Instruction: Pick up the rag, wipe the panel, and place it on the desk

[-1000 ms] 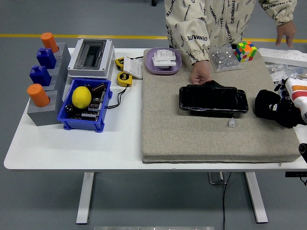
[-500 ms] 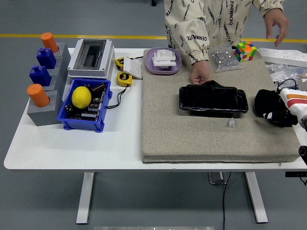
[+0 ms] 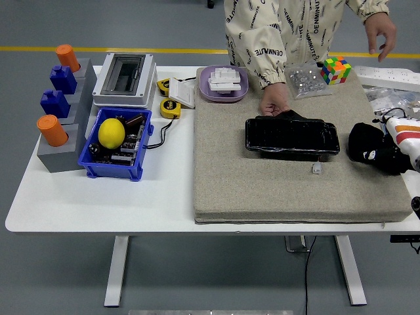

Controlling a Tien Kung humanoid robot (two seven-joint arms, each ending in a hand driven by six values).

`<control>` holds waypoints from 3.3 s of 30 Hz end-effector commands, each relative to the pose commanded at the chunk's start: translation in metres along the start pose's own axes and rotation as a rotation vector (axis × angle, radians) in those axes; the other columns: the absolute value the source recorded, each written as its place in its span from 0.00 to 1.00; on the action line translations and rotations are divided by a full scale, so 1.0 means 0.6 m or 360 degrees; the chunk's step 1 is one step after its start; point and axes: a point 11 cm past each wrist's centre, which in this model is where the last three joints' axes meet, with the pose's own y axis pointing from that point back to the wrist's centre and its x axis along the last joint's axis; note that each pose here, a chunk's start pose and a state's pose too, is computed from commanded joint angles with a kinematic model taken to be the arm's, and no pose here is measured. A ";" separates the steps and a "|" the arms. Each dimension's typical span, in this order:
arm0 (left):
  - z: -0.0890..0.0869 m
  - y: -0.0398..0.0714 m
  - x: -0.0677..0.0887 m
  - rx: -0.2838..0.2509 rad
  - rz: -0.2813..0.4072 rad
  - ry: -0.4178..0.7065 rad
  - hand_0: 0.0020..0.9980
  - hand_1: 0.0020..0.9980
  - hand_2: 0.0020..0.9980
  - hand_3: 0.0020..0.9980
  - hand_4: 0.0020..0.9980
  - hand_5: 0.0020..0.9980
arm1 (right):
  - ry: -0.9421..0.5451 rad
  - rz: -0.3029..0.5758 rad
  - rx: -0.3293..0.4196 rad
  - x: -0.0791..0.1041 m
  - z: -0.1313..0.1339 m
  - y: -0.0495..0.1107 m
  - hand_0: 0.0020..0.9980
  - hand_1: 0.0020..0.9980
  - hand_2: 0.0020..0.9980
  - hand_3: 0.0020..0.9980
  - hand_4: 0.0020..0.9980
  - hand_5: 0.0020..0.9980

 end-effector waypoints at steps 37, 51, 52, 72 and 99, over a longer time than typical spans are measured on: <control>0.008 0.000 -0.012 -0.0012 -0.0024 -0.0015 0.60 0.64 0.66 0.56 0.63 0.45 | -0.0027 -0.0058 -0.0019 -0.037 0.007 -0.016 0.85 0.78 0.84 0.83 1.00 0.51; 0.009 0.000 -0.010 -0.0014 -0.0022 -0.0013 0.61 0.64 0.66 0.56 0.63 0.45 | -0.0053 0.0088 0.0006 -0.037 0.004 -0.015 0.75 0.72 0.78 0.78 1.00 0.49; 0.009 0.000 -0.011 -0.0015 -0.0023 -0.0012 0.61 0.64 0.66 0.56 0.63 0.45 | -0.0053 0.0095 0.0007 -0.038 0.005 -0.014 0.68 0.67 0.73 0.74 1.00 0.44; 0.010 0.000 -0.009 -0.0015 -0.0021 -0.0022 0.61 0.64 0.66 0.56 0.63 0.45 | -0.0064 0.0156 -0.0043 -0.062 0.028 -0.005 0.59 0.61 0.67 0.60 1.00 0.41; 0.015 0.000 -0.011 -0.0024 -0.0024 -0.0011 0.60 0.64 0.66 0.56 0.63 0.44 | -0.0016 0.0229 -0.0067 -0.059 0.028 -0.004 0.26 0.38 0.43 0.44 0.98 0.02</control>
